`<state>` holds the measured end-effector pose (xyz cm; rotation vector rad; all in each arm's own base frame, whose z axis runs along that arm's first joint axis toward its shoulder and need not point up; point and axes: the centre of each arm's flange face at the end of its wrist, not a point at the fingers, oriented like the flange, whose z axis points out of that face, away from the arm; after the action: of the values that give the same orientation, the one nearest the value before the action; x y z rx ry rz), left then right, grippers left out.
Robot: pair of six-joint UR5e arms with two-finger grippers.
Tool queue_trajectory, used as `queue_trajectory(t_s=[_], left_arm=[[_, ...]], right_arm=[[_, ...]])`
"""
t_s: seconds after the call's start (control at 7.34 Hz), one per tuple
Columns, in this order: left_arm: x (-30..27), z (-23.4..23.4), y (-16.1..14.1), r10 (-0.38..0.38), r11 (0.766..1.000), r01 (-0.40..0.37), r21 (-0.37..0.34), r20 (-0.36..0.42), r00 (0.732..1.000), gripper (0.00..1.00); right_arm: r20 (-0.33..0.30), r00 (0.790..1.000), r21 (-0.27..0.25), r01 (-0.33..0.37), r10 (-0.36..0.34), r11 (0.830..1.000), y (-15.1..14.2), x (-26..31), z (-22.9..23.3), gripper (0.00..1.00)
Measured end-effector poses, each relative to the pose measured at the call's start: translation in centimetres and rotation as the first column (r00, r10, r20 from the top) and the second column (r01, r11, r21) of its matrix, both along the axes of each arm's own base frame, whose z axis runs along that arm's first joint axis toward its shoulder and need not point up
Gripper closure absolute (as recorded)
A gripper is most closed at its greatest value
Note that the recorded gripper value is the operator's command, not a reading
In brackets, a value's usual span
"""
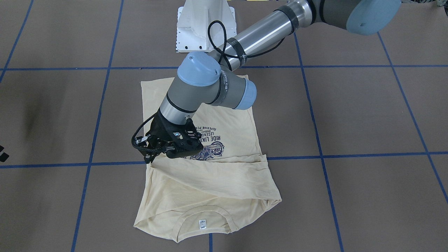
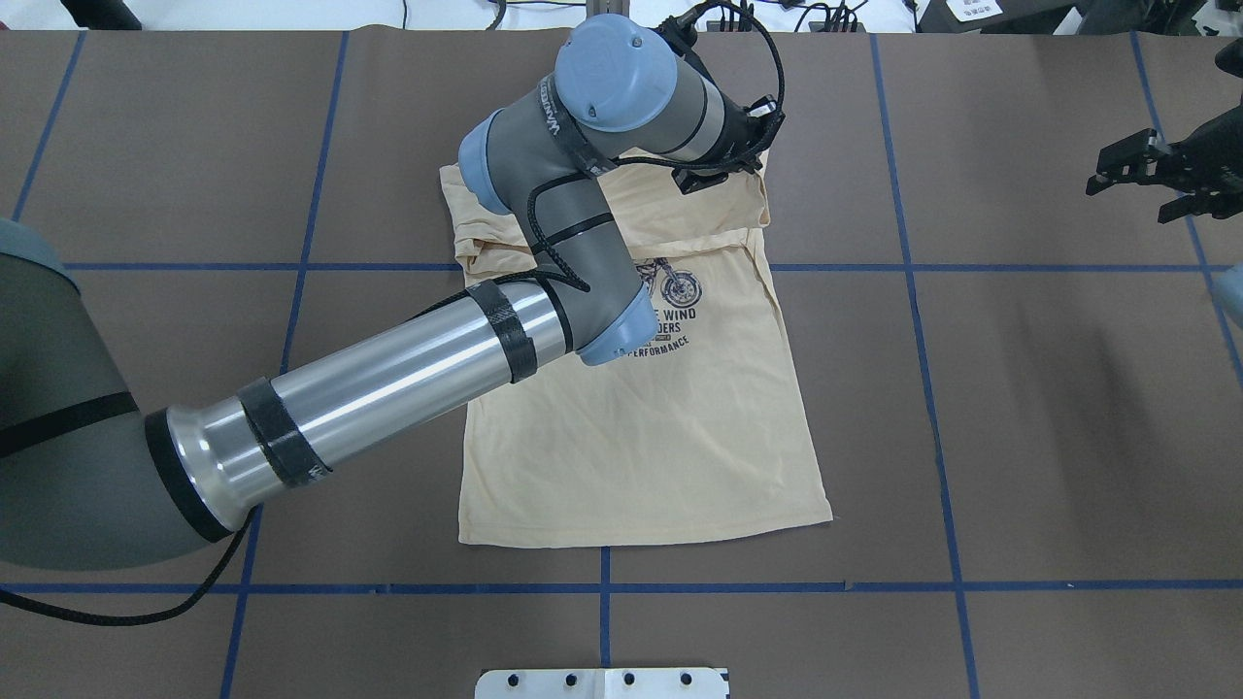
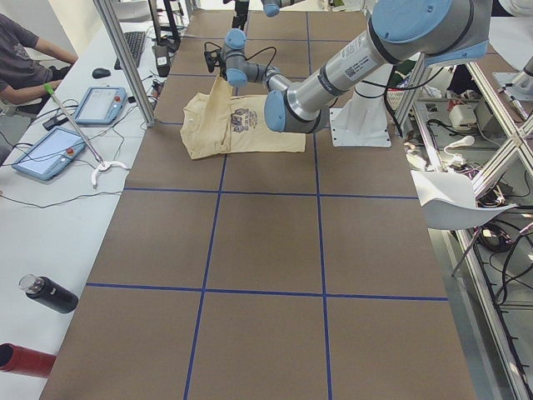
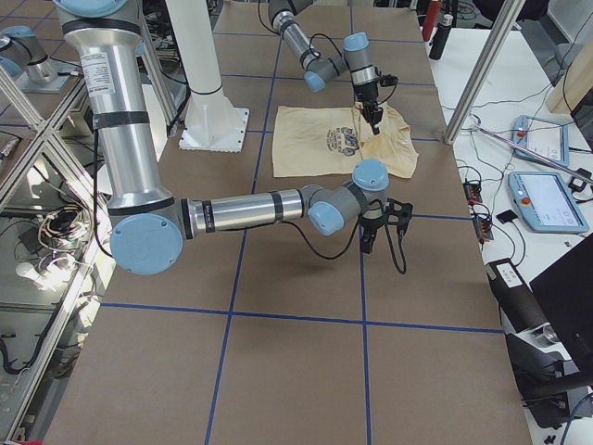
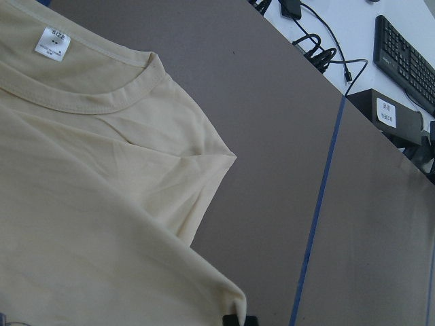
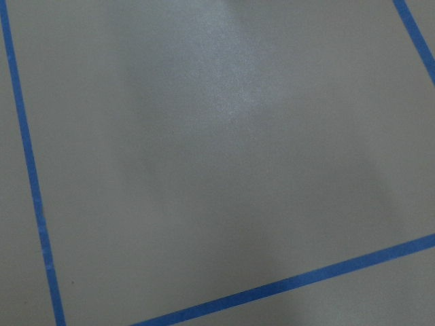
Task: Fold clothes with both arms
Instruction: 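Fold the held sleeve with the left gripper across the shirt toward the collar, then withdraw the left gripper to the shirt side while the right moves to the hem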
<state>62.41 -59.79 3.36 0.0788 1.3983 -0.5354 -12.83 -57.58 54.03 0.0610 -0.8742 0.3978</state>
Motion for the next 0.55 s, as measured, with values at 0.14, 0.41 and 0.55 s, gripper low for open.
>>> queue_trajectory(t_s=[0.14, 0.41, 0.55], left_arm=[[0.3, -0.9, 0.0, -0.01, 1.0, 0.01, -0.013, -0.01, 1.0, 0.38], [0.2, -2.2, 0.0, -0.018, 1.0, 0.017, -0.016, -0.025, 1.0, 0.37], [-0.1, -2.7, 0.1, -0.017, 1.0, 0.017, -0.008, -0.033, 0.999, 0.37]], right_arm=[[0.002, 1.0, -0.002, -0.002, 0.002, 1.0, 0.0, 0.0, -0.1, 0.0], [0.021, 1.0, -0.003, -0.01, 0.01, 1.0, 0.2, -0.7, -0.8, 0.0], [0.057, 0.998, -0.001, -0.007, 0.007, 1.0, 0.9, -2.5, -1.5, 0.0]])
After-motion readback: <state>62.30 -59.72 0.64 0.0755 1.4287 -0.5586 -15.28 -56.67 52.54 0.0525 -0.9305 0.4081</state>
